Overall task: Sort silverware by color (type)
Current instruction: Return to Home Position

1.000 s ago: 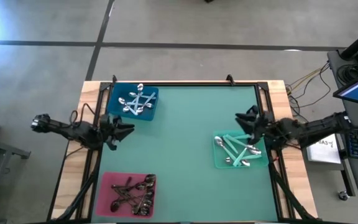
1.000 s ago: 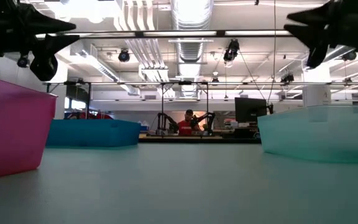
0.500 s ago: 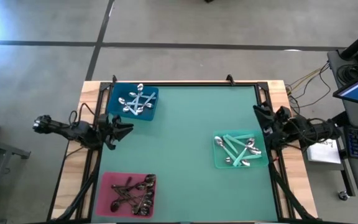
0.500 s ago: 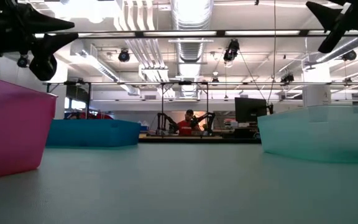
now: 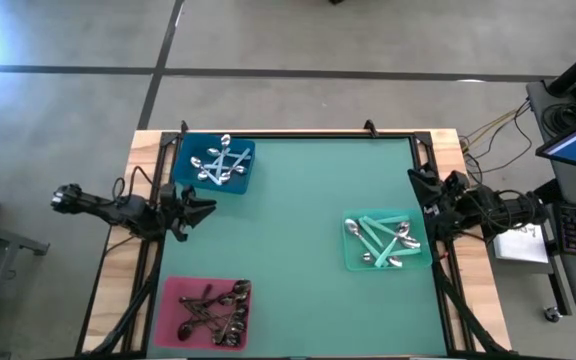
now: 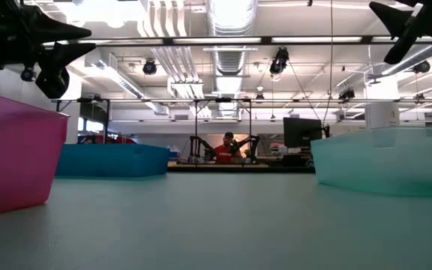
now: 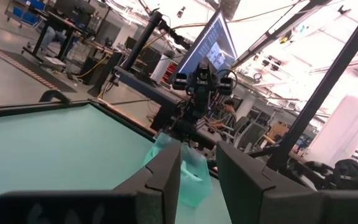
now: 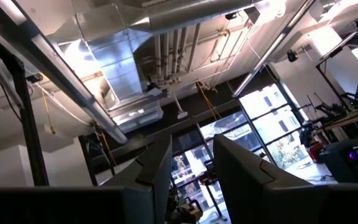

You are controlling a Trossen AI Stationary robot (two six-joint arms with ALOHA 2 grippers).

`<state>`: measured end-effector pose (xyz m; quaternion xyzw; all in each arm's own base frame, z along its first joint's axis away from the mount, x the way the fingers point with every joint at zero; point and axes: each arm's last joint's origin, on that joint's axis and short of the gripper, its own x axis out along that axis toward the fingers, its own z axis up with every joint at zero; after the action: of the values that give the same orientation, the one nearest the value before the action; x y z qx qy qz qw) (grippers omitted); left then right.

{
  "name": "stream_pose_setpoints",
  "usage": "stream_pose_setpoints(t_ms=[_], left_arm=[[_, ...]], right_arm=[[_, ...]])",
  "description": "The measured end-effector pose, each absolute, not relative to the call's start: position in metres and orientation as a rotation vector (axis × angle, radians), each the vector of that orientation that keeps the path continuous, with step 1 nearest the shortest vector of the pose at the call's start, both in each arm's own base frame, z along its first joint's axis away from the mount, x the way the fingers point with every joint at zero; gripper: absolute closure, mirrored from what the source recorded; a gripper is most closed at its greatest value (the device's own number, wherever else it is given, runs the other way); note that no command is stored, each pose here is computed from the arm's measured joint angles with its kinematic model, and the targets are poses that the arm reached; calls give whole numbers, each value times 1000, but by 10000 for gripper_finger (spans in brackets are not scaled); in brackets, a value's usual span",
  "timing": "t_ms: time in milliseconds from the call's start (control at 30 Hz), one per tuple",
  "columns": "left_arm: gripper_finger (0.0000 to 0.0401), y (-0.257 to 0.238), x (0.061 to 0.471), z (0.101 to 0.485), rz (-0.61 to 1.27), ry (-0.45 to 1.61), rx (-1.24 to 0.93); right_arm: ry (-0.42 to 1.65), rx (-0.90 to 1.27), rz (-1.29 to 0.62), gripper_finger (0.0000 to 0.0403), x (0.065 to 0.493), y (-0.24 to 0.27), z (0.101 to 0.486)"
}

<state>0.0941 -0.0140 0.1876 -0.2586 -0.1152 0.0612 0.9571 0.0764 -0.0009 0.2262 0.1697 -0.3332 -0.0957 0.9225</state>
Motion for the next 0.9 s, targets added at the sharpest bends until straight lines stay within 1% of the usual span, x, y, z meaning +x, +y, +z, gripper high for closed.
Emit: stream_pose_setpoints(t_ms=[367,900], left_arm=[[314,-15,96,186,130,-210,-516],[314,-16,100,183,139,-169,-500]], right_arm=[[-645,338,-201,294,81,0,224],[-642,339,-201,294,82,0,224]])
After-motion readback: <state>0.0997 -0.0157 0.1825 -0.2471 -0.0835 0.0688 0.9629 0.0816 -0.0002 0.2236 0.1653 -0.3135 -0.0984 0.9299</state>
